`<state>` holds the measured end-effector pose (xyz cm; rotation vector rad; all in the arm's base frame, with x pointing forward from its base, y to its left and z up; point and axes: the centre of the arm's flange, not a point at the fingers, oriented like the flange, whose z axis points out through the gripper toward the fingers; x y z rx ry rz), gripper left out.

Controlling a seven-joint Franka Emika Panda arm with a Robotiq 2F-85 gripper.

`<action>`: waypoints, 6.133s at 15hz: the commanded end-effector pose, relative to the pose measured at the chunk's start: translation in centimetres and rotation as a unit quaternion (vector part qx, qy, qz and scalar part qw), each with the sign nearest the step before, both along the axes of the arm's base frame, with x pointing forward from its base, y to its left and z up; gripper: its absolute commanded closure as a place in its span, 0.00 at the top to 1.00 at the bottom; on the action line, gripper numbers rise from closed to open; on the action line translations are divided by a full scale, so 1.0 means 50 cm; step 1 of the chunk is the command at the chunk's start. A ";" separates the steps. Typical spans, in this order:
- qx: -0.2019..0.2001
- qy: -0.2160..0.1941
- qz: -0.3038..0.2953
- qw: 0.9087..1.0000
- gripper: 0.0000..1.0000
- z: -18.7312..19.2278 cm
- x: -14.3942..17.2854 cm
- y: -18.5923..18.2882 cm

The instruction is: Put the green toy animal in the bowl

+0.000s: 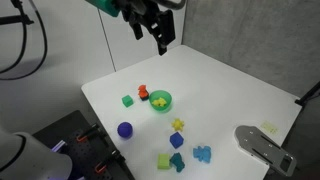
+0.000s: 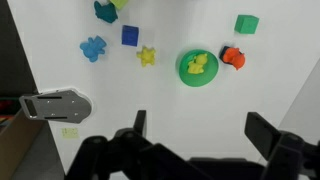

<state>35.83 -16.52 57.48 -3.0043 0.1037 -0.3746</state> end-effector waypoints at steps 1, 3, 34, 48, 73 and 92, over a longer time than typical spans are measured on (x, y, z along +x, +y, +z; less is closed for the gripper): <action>0.000 0.000 0.000 1.000 1.00 0.001 0.000 0.000; 0.000 -0.001 0.000 1.000 1.00 0.002 -0.001 0.000; 0.090 0.023 -0.180 0.979 1.00 -0.483 0.112 -0.245; 0.039 0.073 -0.198 0.977 1.00 -0.744 0.024 -0.313; 0.036 0.078 -0.130 0.988 1.00 -0.989 0.042 -0.332; 0.008 0.084 -0.091 0.992 0.43 -1.065 0.051 -0.307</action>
